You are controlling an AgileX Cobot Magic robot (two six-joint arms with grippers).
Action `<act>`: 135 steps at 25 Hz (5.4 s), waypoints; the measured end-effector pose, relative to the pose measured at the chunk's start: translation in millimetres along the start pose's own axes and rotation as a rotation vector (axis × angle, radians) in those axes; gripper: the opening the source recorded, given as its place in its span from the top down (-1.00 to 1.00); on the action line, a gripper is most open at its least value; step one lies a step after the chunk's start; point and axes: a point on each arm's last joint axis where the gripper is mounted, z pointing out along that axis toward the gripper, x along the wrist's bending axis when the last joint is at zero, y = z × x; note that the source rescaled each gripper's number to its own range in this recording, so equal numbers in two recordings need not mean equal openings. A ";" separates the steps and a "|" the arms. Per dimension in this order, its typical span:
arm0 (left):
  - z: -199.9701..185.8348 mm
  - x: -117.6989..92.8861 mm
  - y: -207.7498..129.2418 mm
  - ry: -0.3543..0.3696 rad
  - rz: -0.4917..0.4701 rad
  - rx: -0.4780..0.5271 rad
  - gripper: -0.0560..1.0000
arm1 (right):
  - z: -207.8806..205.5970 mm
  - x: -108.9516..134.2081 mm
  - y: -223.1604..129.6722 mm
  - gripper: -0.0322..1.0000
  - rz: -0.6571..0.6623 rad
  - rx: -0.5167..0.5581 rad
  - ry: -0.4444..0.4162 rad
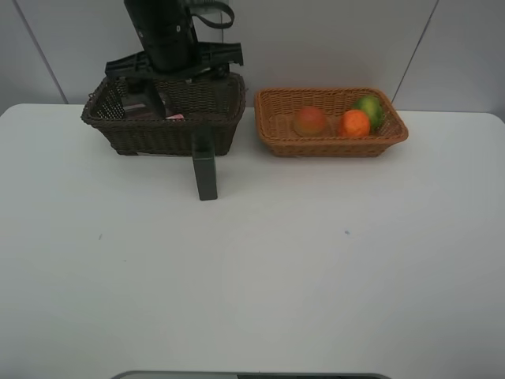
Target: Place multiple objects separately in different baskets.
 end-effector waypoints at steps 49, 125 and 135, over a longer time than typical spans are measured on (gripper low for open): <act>99.1 -5.5 0.0 0.047 0.068 0.114 0.66 | 0.0 0.0 0.0 -0.80 0.000 0.000 0.000; 31.0 24.3 85.1 -0.052 0.353 -0.355 -0.88 | 0.0 0.0 0.0 -0.80 0.000 0.000 0.000; -58.6 39.7 71.3 0.000 0.352 -0.441 -0.88 | 0.0 0.0 0.0 -0.80 0.000 0.000 0.000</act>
